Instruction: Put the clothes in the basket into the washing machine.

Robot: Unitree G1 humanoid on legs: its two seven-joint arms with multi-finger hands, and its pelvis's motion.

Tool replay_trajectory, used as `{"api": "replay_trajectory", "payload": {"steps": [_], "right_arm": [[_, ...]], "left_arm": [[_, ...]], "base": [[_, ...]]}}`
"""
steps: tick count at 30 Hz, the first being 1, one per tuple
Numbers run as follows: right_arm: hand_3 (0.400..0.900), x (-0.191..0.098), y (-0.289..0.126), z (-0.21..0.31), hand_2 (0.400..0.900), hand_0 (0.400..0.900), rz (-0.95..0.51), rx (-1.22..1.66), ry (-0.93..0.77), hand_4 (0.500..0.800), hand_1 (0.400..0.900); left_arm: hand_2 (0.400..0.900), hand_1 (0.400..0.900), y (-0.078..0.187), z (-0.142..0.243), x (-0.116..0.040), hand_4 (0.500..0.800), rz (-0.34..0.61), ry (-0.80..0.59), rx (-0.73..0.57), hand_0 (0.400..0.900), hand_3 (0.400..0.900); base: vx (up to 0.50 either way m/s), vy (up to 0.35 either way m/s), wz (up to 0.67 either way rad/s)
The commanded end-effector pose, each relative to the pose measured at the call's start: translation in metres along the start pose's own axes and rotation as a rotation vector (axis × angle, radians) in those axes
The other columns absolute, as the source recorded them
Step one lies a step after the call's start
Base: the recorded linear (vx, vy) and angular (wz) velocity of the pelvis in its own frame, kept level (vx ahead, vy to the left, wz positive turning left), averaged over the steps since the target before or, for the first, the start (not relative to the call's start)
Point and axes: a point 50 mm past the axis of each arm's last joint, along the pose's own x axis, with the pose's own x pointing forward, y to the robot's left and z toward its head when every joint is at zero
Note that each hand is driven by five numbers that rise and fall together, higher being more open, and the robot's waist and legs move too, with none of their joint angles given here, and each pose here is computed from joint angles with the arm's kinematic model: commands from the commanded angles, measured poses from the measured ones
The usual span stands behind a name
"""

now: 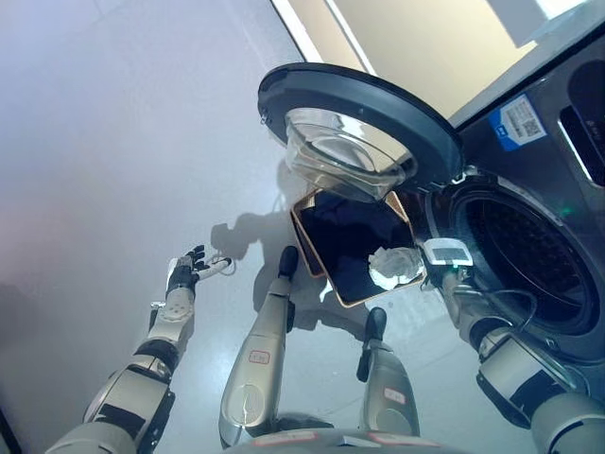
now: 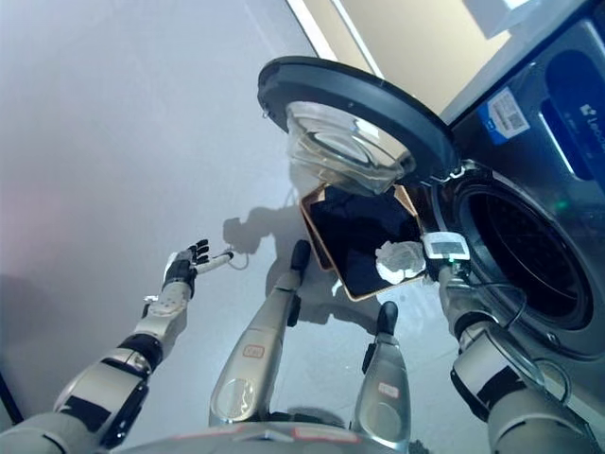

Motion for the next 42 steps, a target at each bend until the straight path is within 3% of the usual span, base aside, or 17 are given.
{"api": "replay_trajectory", "payload": {"steps": [1, 10, 25, 26, 27, 28, 42], "right_arm": [[0.9, -0.001, -0.015, -0.042, 0.9, 0.9, -0.1, -0.107, 0.1, 0.8, 0.9], [0.9, 0.005, -0.036, -0.052, 0.9, 0.9, -0.15, -0.122, 0.127, 0.8, 0.9], [0.9, 0.005, -0.027, -0.047, 0.9, 0.9, -0.074, -0.074, 0.129, 0.8, 0.9], [0.631, 0.005, -0.027, -0.047, 0.631, 0.631, -0.074, -0.074, 0.129, 0.639, 0.631], [0.59, 0.005, -0.028, -0.049, 0.59, 0.59, -0.067, -0.069, 0.132, 0.614, 0.59], [0.4, 0.006, -0.029, -0.048, 0.4, 0.4, -0.071, -0.067, 0.126, 0.5, 0.4], [0.4, 0.008, -0.035, -0.046, 0.4, 0.4, -0.11, 0.009, 0.136, 0.5, 0.4]], "left_arm": [[0.9, 0.9, 0.021, 0.003, 0.002, 0.8, 0.08, -0.018, -0.009, 0.9, 0.9], [0.9, 0.9, 0.014, 0.028, 0.008, 0.8, 0.061, -0.08, -0.028, 0.9, 0.9], [0.9, 0.9, 0.024, 0.061, 0.013, 0.8, 0.086, -0.178, -0.082, 0.9, 0.9], [0.9, 0.9, 0.024, 0.061, 0.013, 0.8, 0.086, -0.178, -0.082, 0.9, 0.9], [0.9, 0.9, 0.027, 0.058, 0.013, 0.8, 0.093, -0.169, -0.086, 0.9, 0.9], [0.9, 0.9, 0.03, 0.057, 0.013, 0.8, 0.1, -0.164, -0.092, 0.9, 0.9], [0.9, 0.9, 0.034, 0.063, 0.012, 0.8, 0.123, -0.2, -0.108, 0.9, 0.9]], "base": [[-0.031, -0.012, 0.0], [-0.019, -0.011, 0.06], [-0.054, -0.014, 0.04], [-0.047, 0.004, 0.03], [-0.04, 0.004, 0.01], [-0.05, 0.001, 0.01], [-0.007, 0.0, 0.02]]}}
